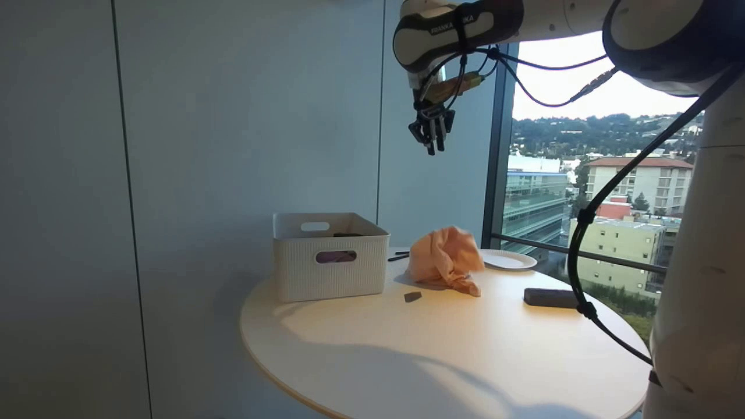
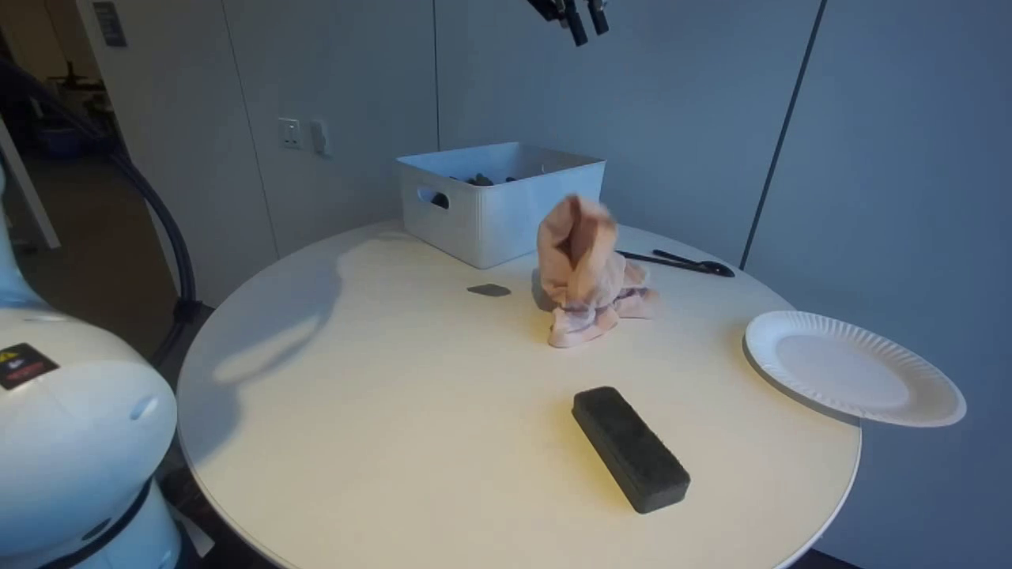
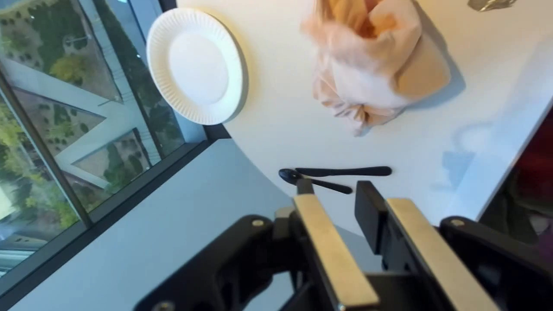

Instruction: Take the pieces of cloth and the two plush toys out of the basket

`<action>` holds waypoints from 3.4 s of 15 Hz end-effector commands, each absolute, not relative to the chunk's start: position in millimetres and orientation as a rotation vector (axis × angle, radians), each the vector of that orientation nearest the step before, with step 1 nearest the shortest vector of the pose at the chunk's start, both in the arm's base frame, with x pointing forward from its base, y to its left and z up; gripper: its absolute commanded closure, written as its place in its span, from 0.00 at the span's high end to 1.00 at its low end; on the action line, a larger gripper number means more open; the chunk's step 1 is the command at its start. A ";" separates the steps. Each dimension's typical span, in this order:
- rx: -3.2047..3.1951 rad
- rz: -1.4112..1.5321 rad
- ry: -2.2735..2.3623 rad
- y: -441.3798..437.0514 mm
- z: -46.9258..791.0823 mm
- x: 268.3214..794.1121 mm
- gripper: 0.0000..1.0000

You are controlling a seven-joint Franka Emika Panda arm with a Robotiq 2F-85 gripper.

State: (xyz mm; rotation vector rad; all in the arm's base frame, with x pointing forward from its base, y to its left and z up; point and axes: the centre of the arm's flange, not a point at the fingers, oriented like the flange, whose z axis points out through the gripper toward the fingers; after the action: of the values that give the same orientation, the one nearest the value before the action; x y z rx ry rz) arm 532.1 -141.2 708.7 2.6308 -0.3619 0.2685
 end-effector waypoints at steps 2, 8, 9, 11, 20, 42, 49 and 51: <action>2.655 0.525 -0.166 -97.0 712.0 516.9 0.74; 2.872 0.621 0.149 -6.6 708.3 578.9 1.00; 2.927 0.607 0.204 4.3 694.9 599.4 1.00; 3.019 0.537 0.316 14.8 663.8 633.7 1.00; 3.171 -0.046 0.423 -11.5 541.0 725.6 1.00; 3.189 -0.348 0.626 -19.8 438.7 759.2 1.00; 3.115 -0.153 0.547 -29.9 354.2 814.9 0.68; 3.119 -0.123 0.546 -35.7 353.2 815.2 0.55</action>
State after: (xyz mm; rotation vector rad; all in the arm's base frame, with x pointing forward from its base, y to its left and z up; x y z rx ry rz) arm 774.0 -24.6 353.2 3.1317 0.5586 -0.2144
